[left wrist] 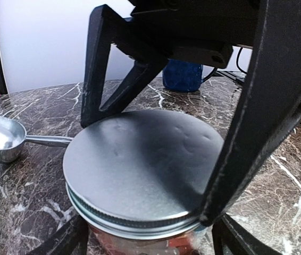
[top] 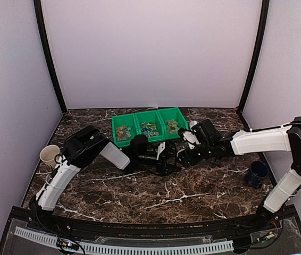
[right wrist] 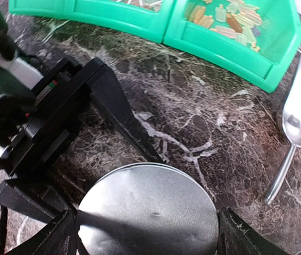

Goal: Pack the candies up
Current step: Press the box lid onto the packing bottle, then place the box lid on the packing bottle.

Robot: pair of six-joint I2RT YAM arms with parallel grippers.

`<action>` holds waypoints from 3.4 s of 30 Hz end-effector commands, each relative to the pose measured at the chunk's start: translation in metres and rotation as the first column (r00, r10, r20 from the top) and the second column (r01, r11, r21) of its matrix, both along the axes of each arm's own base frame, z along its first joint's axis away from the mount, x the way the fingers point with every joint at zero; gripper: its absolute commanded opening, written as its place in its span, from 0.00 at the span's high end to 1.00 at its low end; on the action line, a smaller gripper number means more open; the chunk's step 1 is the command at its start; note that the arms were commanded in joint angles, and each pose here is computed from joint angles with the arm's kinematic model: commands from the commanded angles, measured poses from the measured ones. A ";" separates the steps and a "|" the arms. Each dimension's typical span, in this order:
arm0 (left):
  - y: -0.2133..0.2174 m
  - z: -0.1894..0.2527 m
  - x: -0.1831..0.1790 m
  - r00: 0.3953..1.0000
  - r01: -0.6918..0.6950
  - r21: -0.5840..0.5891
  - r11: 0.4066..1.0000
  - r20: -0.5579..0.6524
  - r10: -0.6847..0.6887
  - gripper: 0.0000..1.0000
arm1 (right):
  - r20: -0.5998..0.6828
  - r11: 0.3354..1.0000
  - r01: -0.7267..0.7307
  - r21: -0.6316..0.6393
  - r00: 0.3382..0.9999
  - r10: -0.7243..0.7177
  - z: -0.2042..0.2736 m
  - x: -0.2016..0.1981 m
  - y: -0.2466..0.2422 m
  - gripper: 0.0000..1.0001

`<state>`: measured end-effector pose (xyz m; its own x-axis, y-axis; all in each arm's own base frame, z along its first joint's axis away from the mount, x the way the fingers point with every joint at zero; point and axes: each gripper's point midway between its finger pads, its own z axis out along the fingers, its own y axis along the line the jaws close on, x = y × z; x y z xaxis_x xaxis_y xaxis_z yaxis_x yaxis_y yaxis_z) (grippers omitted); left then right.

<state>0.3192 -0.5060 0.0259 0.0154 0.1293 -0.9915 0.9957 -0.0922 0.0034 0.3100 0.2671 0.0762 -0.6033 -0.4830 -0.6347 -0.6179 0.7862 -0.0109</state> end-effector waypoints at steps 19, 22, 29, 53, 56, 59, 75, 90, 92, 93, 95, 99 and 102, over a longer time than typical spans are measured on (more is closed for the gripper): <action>0.039 -0.134 -0.042 0.981 0.044 0.283 0.958 -0.195 0.013 0.01 | 0.107 0.958 0.260 0.122 0.956 -0.273 0.037 0.008 -0.015 0.26; 0.036 -0.131 -0.041 0.979 0.049 0.275 0.960 -0.205 0.009 0.01 | 0.099 0.954 0.256 0.156 0.957 -0.274 0.039 0.009 -0.016 0.25; 0.033 -0.132 -0.039 0.977 0.049 0.286 0.957 -0.214 0.014 0.01 | 0.122 0.952 0.270 0.142 0.950 -0.288 0.044 0.010 -0.025 0.24; 0.008 -0.151 -0.050 0.957 0.160 0.275 0.948 -0.279 -0.081 0.01 | 0.062 0.934 0.294 0.204 0.948 -0.312 0.050 -0.005 -0.045 0.21; 0.005 -0.157 -0.053 0.955 0.168 0.291 0.942 -0.284 -0.082 0.01 | 0.063 0.926 0.309 0.216 0.942 -0.329 0.057 -0.004 -0.048 0.21; 0.006 -0.162 -0.051 0.957 0.158 0.313 0.936 -0.283 -0.067 0.01 | 0.072 0.926 0.316 0.208 0.939 -0.336 0.065 -0.004 -0.052 0.21; 0.019 -0.155 -0.059 0.961 0.177 0.305 0.936 -0.258 -0.098 0.19 | 0.057 0.993 0.082 0.086 0.995 -0.087 0.047 -0.007 -0.024 0.20; 0.023 -0.157 -0.057 0.969 0.161 0.306 0.938 -0.231 -0.091 0.04 | 0.008 0.998 -0.002 0.063 1.000 0.002 0.026 -0.002 -0.002 0.18; 0.024 -0.156 -0.057 0.968 0.163 0.301 0.939 -0.235 -0.093 0.04 | 0.000 0.998 -0.011 0.060 1.000 0.011 0.023 -0.001 0.000 0.18; 0.023 -0.155 -0.056 0.968 0.164 0.298 0.940 -0.234 -0.095 0.04 | -0.005 0.998 -0.017 0.057 1.000 0.017 0.021 -0.001 0.001 0.18; 0.024 -0.155 -0.056 0.966 0.168 0.294 0.941 -0.238 -0.098 0.04 | -0.010 0.999 -0.021 0.049 1.000 0.021 0.019 0.000 0.002 0.17; 0.027 -0.155 -0.054 0.965 0.169 0.288 0.943 -0.245 -0.098 0.06 | -0.020 0.999 -0.028 0.026 0.999 0.028 0.014 0.001 0.002 0.17; 0.028 -0.155 -0.054 0.965 0.170 0.288 0.942 -0.241 -0.100 0.08 | -0.024 0.999 -0.032 0.011 0.999 0.032 0.012 0.001 0.001 0.17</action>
<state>0.3132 -0.5332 0.0245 0.0317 0.1229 -0.9919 0.9813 -0.1923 0.0075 0.3062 0.2643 0.0860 -0.6155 -0.4826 -0.6231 -0.6304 0.7760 0.0217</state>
